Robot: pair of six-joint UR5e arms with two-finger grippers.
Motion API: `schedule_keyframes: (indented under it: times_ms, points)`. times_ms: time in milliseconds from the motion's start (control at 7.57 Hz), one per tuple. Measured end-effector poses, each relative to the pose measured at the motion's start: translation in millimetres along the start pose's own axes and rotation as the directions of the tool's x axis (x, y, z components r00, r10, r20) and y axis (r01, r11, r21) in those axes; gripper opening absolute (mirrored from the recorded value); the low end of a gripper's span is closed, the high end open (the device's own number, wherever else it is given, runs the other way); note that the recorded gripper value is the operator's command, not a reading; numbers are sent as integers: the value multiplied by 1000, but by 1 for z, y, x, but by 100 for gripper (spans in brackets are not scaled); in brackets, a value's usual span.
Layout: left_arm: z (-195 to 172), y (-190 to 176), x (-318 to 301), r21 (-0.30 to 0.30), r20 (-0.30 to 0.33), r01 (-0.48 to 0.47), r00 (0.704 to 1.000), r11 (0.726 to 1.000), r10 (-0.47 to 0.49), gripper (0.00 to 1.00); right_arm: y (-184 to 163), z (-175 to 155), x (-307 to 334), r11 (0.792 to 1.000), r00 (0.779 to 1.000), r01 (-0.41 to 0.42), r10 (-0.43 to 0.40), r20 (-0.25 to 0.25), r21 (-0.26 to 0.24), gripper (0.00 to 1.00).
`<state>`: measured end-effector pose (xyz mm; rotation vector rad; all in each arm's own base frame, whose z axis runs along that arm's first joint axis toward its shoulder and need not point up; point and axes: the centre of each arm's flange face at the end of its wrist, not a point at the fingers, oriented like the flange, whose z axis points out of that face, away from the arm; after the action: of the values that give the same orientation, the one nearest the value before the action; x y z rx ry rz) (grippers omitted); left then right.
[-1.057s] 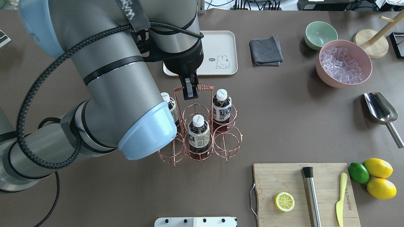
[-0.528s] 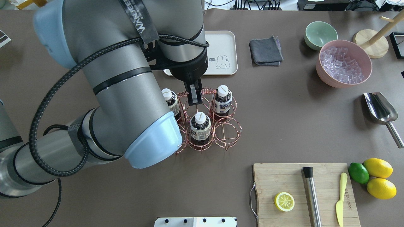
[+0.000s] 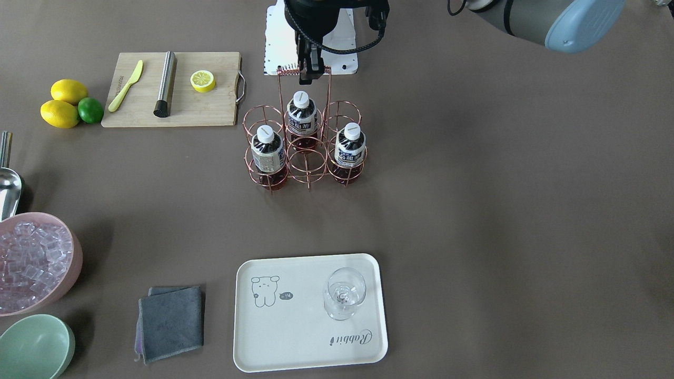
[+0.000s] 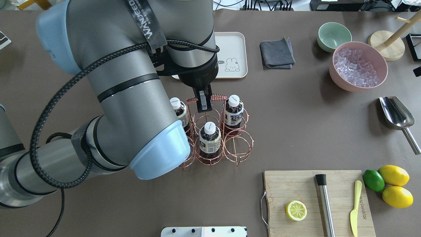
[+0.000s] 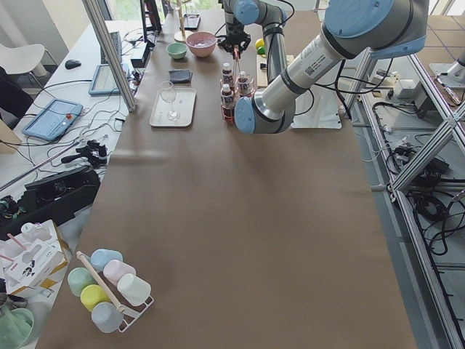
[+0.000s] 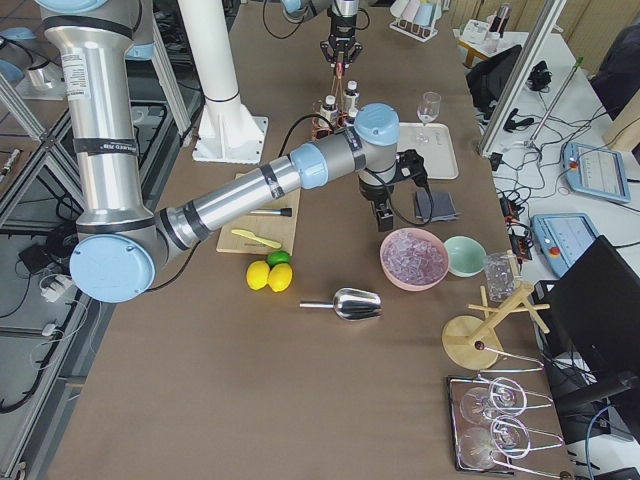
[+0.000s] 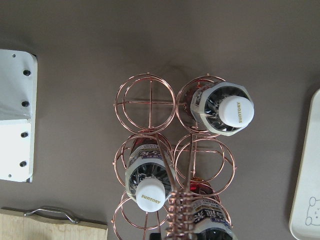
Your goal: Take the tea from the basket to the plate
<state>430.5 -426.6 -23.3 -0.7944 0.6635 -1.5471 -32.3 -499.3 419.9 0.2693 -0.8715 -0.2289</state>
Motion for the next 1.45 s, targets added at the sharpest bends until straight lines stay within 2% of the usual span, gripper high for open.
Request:
schedule_keyframes:
  times_ms: [396,660,925,1453]
  points:
    - [4,-3,0,5,2,2,1000,1000,-2,0,-13,-9,-15,995,995,95,-95,14,28,100]
    - [6,-5,0,7,5,3,1000,1000,-3,0,-30,-2,-21,987,988,153,-154,13,45,100]
    - [6,-5,0,6,6,3,1000,1000,-3,0,-45,-1,-33,985,986,163,-164,9,59,100]
    - [2,-5,-3,-4,9,-1,1000,1000,1,0,-48,5,-47,991,992,121,-123,26,53,100]
